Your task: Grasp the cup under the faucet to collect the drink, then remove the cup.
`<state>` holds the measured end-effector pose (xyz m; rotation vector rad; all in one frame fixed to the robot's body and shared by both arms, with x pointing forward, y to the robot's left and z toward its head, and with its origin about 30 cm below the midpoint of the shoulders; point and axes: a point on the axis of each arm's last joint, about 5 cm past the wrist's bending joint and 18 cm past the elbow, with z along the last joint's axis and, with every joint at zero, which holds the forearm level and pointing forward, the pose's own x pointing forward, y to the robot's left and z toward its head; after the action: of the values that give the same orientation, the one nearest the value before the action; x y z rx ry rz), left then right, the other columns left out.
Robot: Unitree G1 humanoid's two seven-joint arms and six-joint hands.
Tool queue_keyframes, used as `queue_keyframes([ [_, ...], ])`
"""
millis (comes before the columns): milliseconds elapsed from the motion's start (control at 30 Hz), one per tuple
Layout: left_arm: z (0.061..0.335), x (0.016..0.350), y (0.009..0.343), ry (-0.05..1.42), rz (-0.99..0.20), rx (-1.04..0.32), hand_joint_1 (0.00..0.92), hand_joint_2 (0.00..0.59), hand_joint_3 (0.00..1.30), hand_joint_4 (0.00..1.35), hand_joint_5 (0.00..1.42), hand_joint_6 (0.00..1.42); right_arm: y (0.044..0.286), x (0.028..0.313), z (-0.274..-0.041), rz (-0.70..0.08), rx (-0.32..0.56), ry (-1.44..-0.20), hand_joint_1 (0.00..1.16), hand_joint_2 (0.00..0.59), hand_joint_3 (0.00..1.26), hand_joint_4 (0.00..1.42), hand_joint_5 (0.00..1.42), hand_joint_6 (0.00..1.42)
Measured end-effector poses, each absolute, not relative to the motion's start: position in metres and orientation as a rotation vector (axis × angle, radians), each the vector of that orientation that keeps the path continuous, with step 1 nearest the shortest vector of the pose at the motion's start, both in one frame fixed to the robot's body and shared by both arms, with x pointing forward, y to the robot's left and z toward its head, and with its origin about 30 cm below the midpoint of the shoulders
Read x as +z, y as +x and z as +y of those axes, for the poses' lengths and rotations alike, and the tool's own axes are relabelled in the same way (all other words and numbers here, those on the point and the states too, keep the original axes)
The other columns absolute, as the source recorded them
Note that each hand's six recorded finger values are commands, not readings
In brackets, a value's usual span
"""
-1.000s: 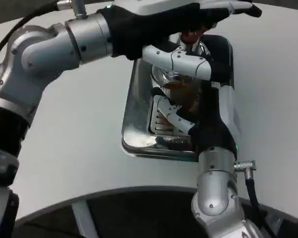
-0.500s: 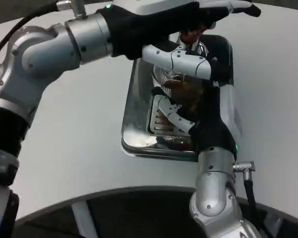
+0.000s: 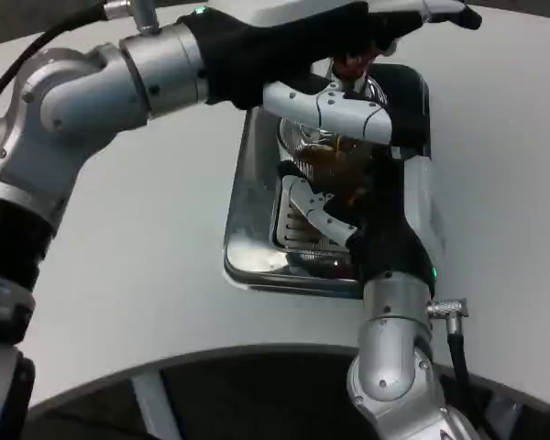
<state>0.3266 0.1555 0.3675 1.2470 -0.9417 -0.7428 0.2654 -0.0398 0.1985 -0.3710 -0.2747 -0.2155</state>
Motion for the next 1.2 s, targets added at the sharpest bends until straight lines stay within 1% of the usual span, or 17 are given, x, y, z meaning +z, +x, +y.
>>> queue_keyframes([
  [100, 0.1562, 0.367, 0.3261, 1.241, -0.951, -0.738, 0.0, 0.107, 0.05, 0.0, 0.01, 0.17, 0.2653, 0.1984, -0.0395, -0.278, -0.219, -0.376, 0.72, 0.266, 0.13, 0.28, 0.33, 0.32],
  [167, 0.1582, 0.3654, 0.3257, 1.225, -0.961, -0.729, 0.0, 0.106, 0.05, 0.0, 0.01, 0.17, 0.2651, 0.1984, -0.0391, -0.282, -0.223, -0.381, 0.72, 0.266, 0.15, 0.3, 0.34, 0.33],
  [433, 0.162, 0.3665, 0.3238, 1.185, -0.998, -0.69, 0.0, 0.107, 0.04, 0.0, 0.04, 0.18, 0.2641, 0.1986, -0.0373, -0.296, -0.237, -0.389, 0.73, 0.256, 0.21, 0.36, 0.38, 0.37],
  [600, 0.164, 0.3621, 0.323, 1.129, -1.02, -0.674, 0.0, 0.107, 0.04, 0.0, 0.05, 0.2, 0.2637, 0.1997, -0.0374, -0.312, -0.254, -0.398, 0.73, 0.256, 0.25, 0.38, 0.4, 0.39],
  [733, 0.1641, 0.361, 0.3229, 1.107, -1.032, -0.661, 0.0, 0.107, 0.05, 0.0, 0.08, 0.21, 0.2634, 0.2008, -0.0376, -0.319, -0.258, -0.397, 0.73, 0.266, 0.27, 0.4, 0.42, 0.41],
  [1000, 0.1629, 0.3626, 0.3201, 1.065, -1.078, -0.641, 0.0, 0.107, 0.06, 0.0, 0.09, 0.23, 0.2633, 0.2019, -0.0384, -0.326, -0.273, -0.39, 0.72, 0.266, 0.35, 0.45, 0.48, 0.45],
  [1200, 0.1639, 0.363, 0.3169, 1.032, -1.11, -0.634, 0.0, 0.106, 0.07, 0.02, 0.11, 0.25, 0.2628, 0.2034, -0.0389, -0.334, -0.281, -0.383, 0.72, 0.266, 0.38, 0.47, 0.5, 0.48],
])
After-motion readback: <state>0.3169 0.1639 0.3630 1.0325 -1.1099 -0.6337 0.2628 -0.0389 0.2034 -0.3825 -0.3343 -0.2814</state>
